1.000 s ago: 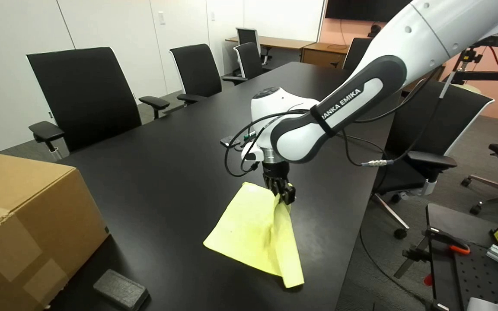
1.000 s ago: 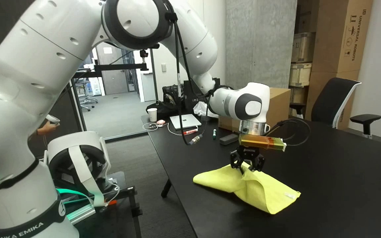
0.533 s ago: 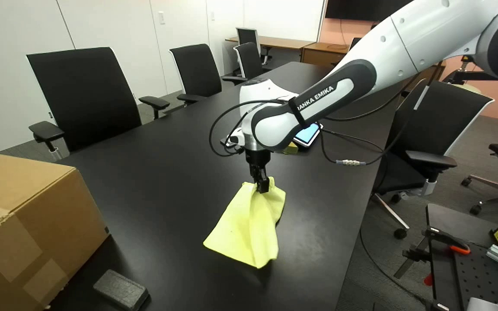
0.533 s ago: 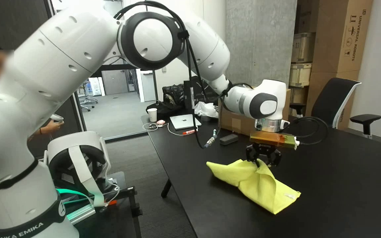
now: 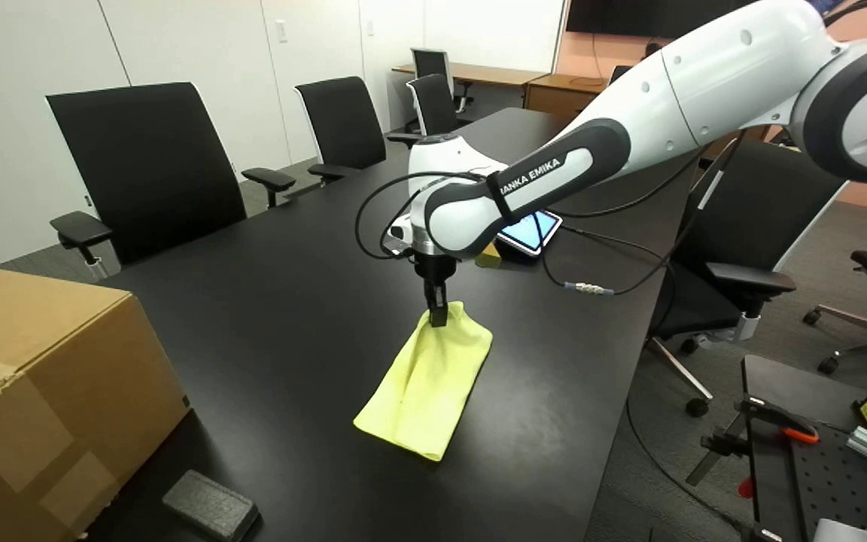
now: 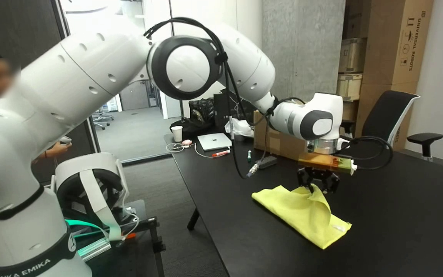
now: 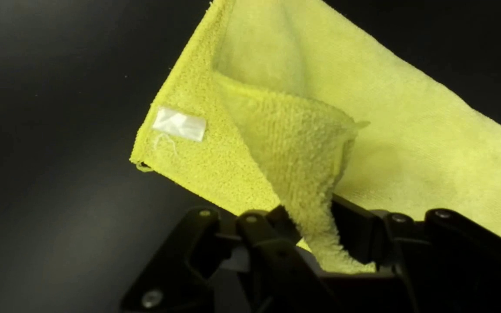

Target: Fold the cloth on the table

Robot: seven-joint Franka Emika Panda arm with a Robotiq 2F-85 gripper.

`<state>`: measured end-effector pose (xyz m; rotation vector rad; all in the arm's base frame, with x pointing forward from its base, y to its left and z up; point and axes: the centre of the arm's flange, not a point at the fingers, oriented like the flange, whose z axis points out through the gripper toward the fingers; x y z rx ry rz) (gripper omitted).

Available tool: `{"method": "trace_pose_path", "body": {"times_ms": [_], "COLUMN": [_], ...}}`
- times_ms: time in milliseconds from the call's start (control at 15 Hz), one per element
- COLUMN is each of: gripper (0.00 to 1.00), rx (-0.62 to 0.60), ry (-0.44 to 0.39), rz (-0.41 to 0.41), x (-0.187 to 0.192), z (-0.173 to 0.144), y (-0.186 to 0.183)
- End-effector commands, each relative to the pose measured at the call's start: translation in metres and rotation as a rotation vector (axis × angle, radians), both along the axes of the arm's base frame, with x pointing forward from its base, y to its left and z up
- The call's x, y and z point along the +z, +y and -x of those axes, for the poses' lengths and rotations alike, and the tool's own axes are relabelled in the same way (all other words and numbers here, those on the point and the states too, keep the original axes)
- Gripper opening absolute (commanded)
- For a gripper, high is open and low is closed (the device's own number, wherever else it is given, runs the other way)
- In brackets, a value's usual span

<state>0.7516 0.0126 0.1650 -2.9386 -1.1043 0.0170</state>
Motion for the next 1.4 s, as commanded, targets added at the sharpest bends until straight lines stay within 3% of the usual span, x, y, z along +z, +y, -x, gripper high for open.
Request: {"method": "trace_pose_path", "body": {"times_ms": [0,467,667,867,1200,1333], "gripper": [0.08,0.08,0.08,0.08,0.08,0.08], "rx": [-0.009,0.039,0.034,-0.018,-0.147,-0.196], "ry": [-0.01,-0.154,-0.165,-0.125,-0.039,-0.027], "rz": [-0.019,-0.119,-0.137,-0.055,0.166,0.165], "x": [-0.004,0.047,0.047,0.023,-0.048,-0.059], "z": [-0.016,-0.024,-0.032,-0.037,-0.029,-0.024], "y": [0.014,0.052,0.06,0.037,-0.033,-0.043]}}
